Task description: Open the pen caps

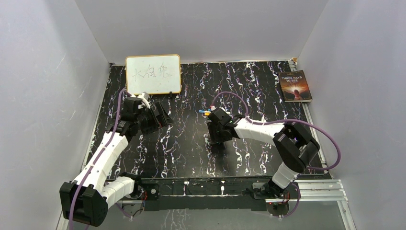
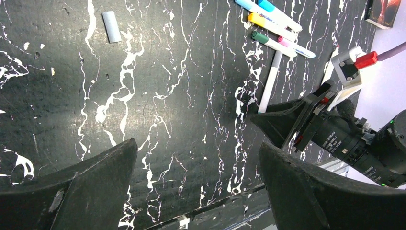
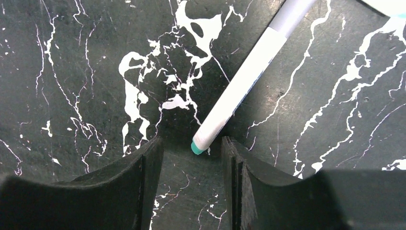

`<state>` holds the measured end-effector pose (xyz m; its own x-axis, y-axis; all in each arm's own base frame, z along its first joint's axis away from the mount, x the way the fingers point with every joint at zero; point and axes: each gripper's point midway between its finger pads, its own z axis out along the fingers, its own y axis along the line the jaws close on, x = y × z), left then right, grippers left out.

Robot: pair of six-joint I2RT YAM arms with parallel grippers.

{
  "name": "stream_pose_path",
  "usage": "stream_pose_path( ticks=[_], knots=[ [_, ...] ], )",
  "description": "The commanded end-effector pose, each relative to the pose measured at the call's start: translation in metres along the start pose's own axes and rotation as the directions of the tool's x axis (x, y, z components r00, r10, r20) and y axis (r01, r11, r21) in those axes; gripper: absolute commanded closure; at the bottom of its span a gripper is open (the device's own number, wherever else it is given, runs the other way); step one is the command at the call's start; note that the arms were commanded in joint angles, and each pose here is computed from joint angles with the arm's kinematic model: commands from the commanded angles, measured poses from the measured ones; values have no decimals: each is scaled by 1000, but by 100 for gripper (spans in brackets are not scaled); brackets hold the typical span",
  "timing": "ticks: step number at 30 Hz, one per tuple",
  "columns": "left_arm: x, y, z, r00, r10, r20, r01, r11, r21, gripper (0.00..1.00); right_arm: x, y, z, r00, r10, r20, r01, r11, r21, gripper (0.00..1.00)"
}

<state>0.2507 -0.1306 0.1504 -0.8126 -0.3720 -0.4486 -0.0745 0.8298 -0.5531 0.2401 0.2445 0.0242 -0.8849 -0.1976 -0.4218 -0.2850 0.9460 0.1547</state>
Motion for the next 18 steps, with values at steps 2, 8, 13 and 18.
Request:
stream_pose_path(
  ticks=[2, 8, 13, 18],
  knots=[
    [8, -4, -5, 1000, -8, -18, 8, 999, 32, 2, -5, -9, 4, 1000, 21, 8, -22, 996, 81, 56],
    [8, -9, -6, 999, 8, -39, -6, 999, 50, 2, -8, -17, 6, 1000, 24, 6, -25, 989, 143, 54],
    [11, -8, -7, 998, 20, -58, -17, 999, 47, 2, -10, -25, 13, 999, 27, -24, -21, 975, 221, 51],
    [13, -7, -7, 996, 32, -78, -29, 999, 39, 2, -6, -33, 14, 999, 39, -23, -32, 966, 256, 50]
  ],
)
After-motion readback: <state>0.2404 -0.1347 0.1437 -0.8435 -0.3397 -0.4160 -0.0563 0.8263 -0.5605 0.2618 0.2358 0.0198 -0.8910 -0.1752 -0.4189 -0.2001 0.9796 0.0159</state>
